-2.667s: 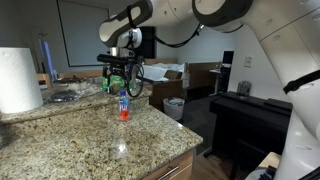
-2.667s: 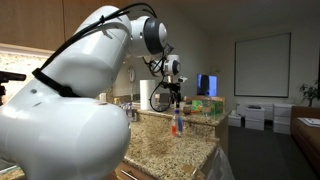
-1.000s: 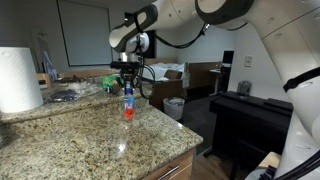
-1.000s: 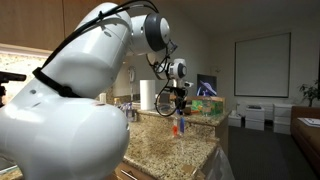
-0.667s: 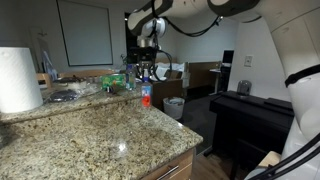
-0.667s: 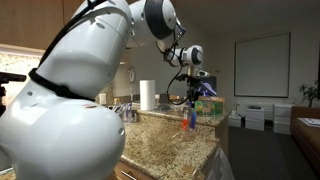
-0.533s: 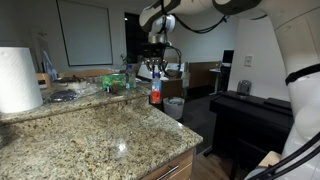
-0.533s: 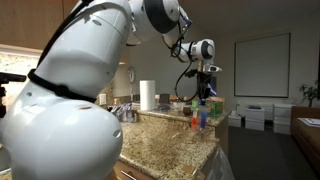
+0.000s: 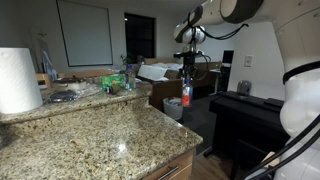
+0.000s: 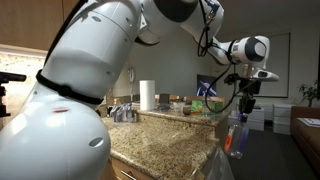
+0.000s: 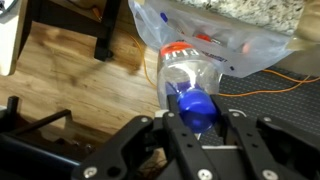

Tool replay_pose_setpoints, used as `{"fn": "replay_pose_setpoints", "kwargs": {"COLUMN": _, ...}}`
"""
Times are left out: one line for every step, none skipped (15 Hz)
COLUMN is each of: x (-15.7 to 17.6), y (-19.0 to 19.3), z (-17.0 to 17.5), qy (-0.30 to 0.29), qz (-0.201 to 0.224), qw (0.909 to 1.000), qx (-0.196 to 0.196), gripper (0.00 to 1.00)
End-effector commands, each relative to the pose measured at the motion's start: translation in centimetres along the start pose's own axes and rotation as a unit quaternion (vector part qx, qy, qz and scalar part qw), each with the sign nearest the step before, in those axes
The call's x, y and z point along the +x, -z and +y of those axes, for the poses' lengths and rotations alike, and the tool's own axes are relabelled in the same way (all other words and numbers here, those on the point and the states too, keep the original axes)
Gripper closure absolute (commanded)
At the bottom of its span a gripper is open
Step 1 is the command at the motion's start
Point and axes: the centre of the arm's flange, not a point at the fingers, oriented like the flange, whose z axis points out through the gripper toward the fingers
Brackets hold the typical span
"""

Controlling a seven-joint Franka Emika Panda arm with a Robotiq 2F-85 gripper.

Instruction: Put the bottles in the plastic bag on the right

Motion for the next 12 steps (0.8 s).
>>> {"fn": "replay_pose_setpoints", "kwargs": {"x": 1.9, "y": -7.0, "z": 0.6, "qy": -0.082, "qz": -0.058, "qw": 0.9948, "qx": -0.019, "gripper": 0.89}}
{"fn": "replay_pose_setpoints", "kwargs": {"x": 2.3, "y": -8.8, "z": 0.5, "qy": -0.104, "qz": -0.075, "qw": 0.9914, "qx": -0.027, "gripper": 0.89}}
{"fn": "replay_pose_setpoints", "kwargs": {"x": 2.7, "y": -11.0, "z": 0.4, "qy": -0.125, "qz": -0.092, "qw": 0.9873, "qx": -0.034, "gripper": 0.90}}
{"fn": "replay_pose_setpoints", "kwargs": {"x": 3.0, "y": -12.8, "z": 0.1, "qy": -0.147, "qz": -0.108, "qw": 0.9826, "qx": -0.036, "gripper": 0.90}}
{"fn": "replay_pose_setpoints", "kwargs": {"x": 3.4, "y": -14.4, "z": -0.3, "qy": -0.168, "qz": -0.123, "qw": 0.9774, "qx": -0.037, "gripper": 0.90}}
{"fn": "replay_pose_setpoints", "kwargs": {"x": 3.8, "y": -15.7, "z": -0.7, "qy": -0.189, "qz": -0.137, "qw": 0.9717, "qx": -0.034, "gripper": 0.90}}
{"fn": "replay_pose_setpoints", "kwargs": {"x": 4.3, "y": -16.9, "z": -1.2, "qy": -0.210, "qz": -0.148, "qw": 0.9658, "qx": -0.031, "gripper": 0.90}}
{"fn": "replay_pose_setpoints", "kwargs": {"x": 4.6, "y": -17.8, "z": -1.6, "qy": -0.230, "qz": -0.161, "qw": 0.9594, "qx": -0.024, "gripper": 0.90}}
{"fn": "replay_pose_setpoints", "kwargs": {"x": 4.8, "y": -18.7, "z": -2.0, "qy": -0.244, "qz": -0.166, "qw": 0.9551, "qx": -0.019, "gripper": 0.90}}
{"fn": "replay_pose_setpoints", "kwargs": {"x": 4.9, "y": -19.4, "z": -2.4, "qy": -0.255, "qz": -0.173, "qw": 0.9511, "qx": -0.014, "gripper": 0.90}}
{"fn": "replay_pose_setpoints", "kwargs": {"x": 4.8, "y": -20.1, "z": -2.8, "qy": -0.263, "qz": -0.182, "qw": 0.9475, "qx": -0.011, "gripper": 0.90}}
{"fn": "replay_pose_setpoints", "kwargs": {"x": 4.6, "y": -20.8, "z": -3.3, "qy": -0.269, "qz": -0.189, "qw": 0.9443, "qx": -0.009, "gripper": 0.90}}
